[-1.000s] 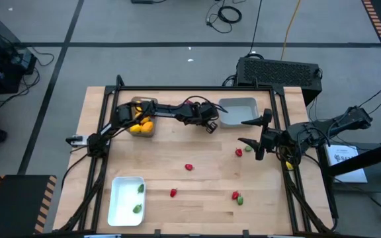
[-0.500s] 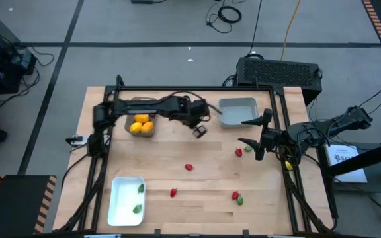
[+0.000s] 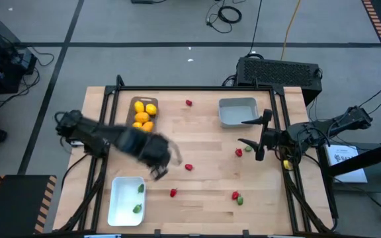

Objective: Sort produce into baskets
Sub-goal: Put the green bell pepper into the white bin

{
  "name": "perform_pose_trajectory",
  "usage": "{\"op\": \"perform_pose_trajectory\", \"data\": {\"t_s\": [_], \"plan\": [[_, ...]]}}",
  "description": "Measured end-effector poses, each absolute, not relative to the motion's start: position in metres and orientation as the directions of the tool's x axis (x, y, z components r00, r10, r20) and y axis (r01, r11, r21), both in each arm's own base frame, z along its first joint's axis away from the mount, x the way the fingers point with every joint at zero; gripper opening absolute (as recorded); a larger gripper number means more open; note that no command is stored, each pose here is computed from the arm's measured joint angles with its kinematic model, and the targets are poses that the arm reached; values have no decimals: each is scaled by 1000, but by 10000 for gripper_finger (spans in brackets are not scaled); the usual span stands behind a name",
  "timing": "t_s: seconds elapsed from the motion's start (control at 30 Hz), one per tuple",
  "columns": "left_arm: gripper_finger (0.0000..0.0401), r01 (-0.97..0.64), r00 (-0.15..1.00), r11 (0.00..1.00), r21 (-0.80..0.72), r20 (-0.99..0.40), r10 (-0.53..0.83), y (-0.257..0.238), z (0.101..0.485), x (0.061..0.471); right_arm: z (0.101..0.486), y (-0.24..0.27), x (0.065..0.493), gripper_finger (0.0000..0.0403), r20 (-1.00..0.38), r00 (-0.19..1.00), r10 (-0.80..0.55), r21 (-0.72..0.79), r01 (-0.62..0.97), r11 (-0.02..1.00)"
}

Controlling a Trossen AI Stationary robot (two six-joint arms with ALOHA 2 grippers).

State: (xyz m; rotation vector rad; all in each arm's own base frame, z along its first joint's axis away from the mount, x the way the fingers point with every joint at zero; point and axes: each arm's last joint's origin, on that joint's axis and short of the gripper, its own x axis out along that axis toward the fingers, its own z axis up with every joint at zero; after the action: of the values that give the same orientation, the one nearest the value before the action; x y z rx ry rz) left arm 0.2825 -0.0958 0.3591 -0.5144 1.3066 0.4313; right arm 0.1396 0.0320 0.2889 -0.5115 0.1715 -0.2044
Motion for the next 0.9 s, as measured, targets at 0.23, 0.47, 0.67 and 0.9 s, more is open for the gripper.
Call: {"op": "perform_pose_trajectory", "data": {"t_s": [0.23,0.47,0.67,0.9], "plan": [[2,-564,189,814,-142,-981,-40,-175,358,238,288,34,140,297,-124,978,-168,-324,120,938],[2,-556,110,829,-59,-994,3,-207,334,207,273,42,150,297,-253,967,-14,-125,-18,992],[2,-549,-26,836,13,-1000,-1,-208,308,201,256,45,160,297,-503,863,-50,21,70,997],[1,-583,-24,809,-73,-994,-106,-214,287,208,243,50,173,297,-660,746,-90,93,201,975]]}}
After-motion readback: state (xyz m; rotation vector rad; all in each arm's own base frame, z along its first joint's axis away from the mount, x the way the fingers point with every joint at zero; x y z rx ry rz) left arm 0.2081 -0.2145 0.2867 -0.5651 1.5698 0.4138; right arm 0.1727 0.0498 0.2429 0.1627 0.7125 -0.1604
